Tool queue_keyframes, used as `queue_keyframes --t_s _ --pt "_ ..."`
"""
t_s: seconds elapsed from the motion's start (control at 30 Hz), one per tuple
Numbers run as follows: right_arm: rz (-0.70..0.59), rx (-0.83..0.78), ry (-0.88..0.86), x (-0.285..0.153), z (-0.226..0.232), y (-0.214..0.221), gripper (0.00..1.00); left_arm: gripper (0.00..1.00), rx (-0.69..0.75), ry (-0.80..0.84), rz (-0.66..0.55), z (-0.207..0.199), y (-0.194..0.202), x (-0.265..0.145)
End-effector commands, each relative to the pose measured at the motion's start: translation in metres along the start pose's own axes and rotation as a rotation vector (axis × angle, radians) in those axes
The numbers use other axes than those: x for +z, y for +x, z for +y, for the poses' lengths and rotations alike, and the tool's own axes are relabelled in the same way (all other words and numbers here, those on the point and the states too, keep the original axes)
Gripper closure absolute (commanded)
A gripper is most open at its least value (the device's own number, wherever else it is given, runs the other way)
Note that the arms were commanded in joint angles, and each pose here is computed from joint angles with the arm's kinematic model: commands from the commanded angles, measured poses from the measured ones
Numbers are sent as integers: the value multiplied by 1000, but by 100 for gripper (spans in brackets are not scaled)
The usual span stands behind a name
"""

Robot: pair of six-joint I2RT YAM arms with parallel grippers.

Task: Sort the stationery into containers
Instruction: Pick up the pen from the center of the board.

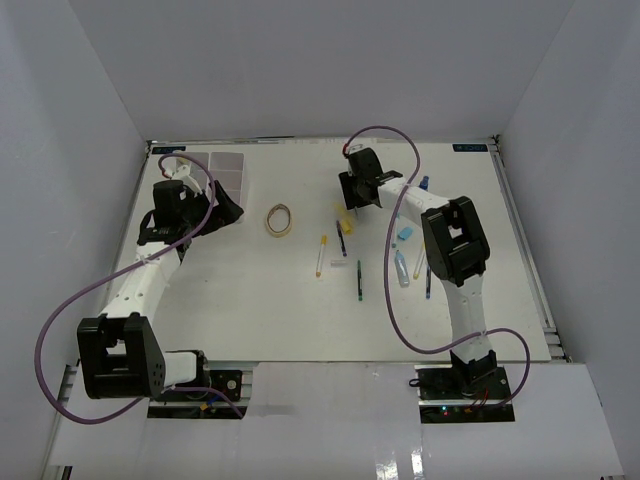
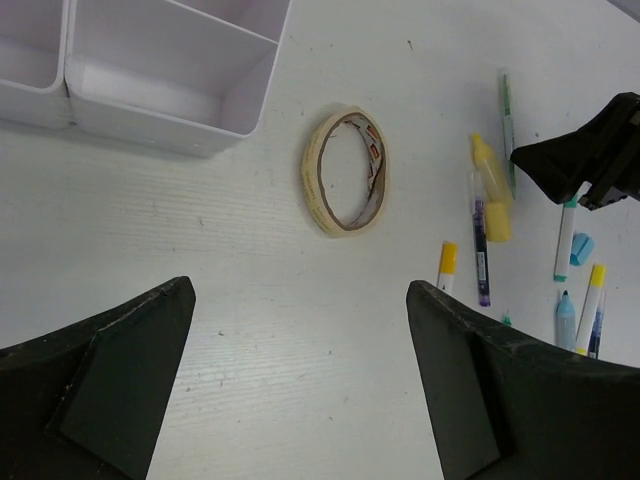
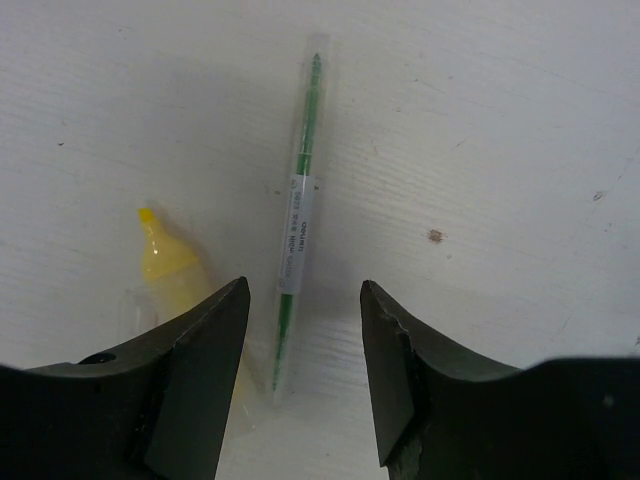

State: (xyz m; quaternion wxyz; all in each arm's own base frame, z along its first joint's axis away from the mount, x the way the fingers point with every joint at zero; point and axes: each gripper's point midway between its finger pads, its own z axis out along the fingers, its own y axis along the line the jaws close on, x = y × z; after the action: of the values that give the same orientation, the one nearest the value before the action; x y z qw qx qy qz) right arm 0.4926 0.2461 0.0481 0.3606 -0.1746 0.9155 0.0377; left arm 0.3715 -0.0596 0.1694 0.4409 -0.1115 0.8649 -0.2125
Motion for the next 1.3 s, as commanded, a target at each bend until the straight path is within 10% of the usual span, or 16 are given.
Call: queue_keyframes --t_s 0.0,0.67,1.27 --pt "-62 26 -4 7 -4 -21 46 2 -5 39 -16 -10 -9 -5" --pt "-46 54 -20 -14 -27 -1 90 2 31 113 28 -38 7 3" --pt "-474 -42 -453 -240 69 -16 85 2 -117 510 29 -219 -23 -46"
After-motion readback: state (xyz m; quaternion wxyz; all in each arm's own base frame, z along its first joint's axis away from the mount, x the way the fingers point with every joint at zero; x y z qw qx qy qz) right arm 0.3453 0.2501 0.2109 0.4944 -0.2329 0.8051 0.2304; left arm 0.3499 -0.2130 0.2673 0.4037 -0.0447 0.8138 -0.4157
